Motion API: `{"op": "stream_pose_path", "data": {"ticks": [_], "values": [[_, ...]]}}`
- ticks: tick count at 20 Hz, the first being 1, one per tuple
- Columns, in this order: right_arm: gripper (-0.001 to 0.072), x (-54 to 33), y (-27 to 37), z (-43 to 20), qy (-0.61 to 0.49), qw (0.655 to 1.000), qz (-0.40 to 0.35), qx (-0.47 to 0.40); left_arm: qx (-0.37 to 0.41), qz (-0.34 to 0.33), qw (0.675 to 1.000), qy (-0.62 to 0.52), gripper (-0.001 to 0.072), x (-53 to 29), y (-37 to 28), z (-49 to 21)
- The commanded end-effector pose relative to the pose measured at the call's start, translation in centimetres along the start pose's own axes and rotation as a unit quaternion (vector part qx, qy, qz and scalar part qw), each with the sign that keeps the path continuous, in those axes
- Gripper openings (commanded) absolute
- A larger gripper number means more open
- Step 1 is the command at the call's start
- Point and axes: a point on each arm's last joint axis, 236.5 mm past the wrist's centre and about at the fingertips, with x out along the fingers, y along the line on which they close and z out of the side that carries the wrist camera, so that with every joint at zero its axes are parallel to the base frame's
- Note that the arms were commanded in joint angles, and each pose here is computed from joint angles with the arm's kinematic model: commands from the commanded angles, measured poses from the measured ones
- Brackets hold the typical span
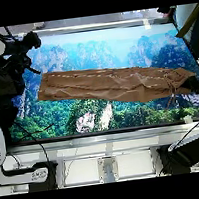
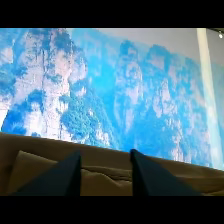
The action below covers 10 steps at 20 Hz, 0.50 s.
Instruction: Fold the clothes and pants, and hang the long-sleeved shirts on hangers.
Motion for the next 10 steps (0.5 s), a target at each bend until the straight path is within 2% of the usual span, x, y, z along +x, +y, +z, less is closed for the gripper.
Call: {"op": "stream_pose_path", "data": {"ticks": [1,2,6,8,10], "values": [[0.0040,-0.9,3.6,-1.4,0.037,0.997,0.066,-0.013,0.001,0.008,0.999,0.038,0.0143,-0.1,0.4,-1.8],[0.0039,-1.5,4.6,-2.1,0.054,0.995,0.079,-0.019,0.005,0.015,0.998,0.063,0.0014,-0.2,0.8,-2.9],[0.0040,-4.7,7.9,-2.8,0.060,0.994,0.077,-0.039,0.016,0.036,0.988,0.149,0.0009,0.7,1.4,-7.9],[0.0039,-6.6,9.6,-2.4,0.039,0.996,0.061,-0.043,0.038,0.007,0.990,0.138,0.0008,3.1,-2.0,-8.9],[0.0039,-8.2,12.2,-2.3,0.020,0.996,0.047,-0.068,0.078,-0.063,0.988,0.114,0.0008,6.4,-9.1,-10.5]]}}
